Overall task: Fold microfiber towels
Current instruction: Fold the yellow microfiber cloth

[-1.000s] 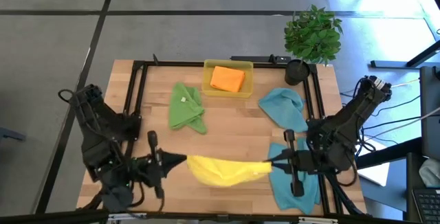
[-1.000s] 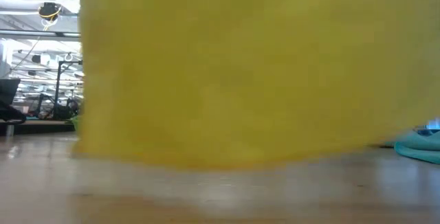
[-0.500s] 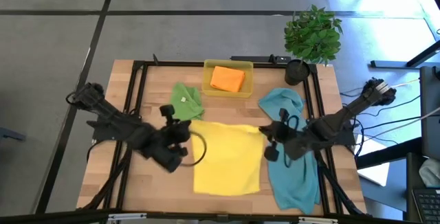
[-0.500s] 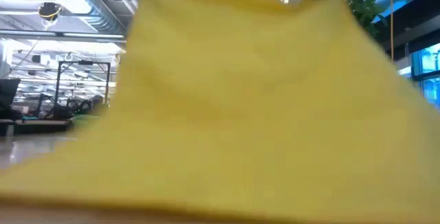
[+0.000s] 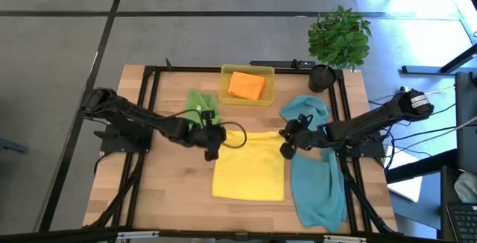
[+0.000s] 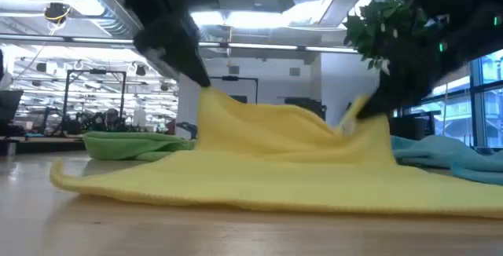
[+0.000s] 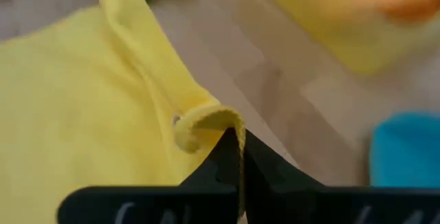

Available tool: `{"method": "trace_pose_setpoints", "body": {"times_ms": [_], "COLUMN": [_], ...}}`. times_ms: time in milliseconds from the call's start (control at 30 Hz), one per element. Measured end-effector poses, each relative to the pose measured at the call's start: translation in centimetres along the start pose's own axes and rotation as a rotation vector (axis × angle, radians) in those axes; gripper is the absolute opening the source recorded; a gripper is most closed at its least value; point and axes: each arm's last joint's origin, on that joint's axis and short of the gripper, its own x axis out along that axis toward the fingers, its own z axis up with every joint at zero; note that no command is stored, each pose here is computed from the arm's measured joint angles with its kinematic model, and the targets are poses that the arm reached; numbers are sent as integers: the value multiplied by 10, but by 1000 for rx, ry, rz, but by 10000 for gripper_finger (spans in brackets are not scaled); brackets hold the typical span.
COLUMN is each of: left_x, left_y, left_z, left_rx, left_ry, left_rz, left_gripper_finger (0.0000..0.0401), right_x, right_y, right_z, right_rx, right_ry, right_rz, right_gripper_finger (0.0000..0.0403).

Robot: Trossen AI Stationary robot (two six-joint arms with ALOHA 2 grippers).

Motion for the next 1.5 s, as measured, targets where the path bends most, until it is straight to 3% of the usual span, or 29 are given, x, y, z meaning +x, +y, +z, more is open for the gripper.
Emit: {"method": "trace_pose_setpoints", "body": {"times_ms": [200, 367, 533, 767, 900, 1067, 1167, 1500], "left_x": [28, 37, 37, 35, 35, 35, 35, 35], "left_y": [18, 25, 23, 19, 18, 18, 18, 18], "left_z": [-17, -25, -26, -24, -23, -23, -23, -22], "left_rx": [-69, -104, -103, -85, -77, -77, -76, -81], "left_ry": [1, 2, -7, -21, -30, -33, -33, -43], "left_rz": [-67, -101, -115, -125, -129, -131, -133, -133], "left_gripper_finger": [0, 0, 0, 0, 0, 0, 0, 0], "right_x": [13, 15, 15, 15, 15, 15, 14, 18], "right_y": [-37, -48, -44, -34, -30, -28, -27, -41], "right_z": [-30, -41, -35, -15, -7, -1, 1, 8], "right_rx": [143, 133, 19, -76, -204, -491, -601, -625], "right_ry": [36, 32, -12, -68, -91, -62, 0, 136], "right_rz": [-41, -41, 0, 21, 20, 1, -14, -61], "right_gripper_finger": [12, 24, 57, 149, 184, 192, 192, 192]}}
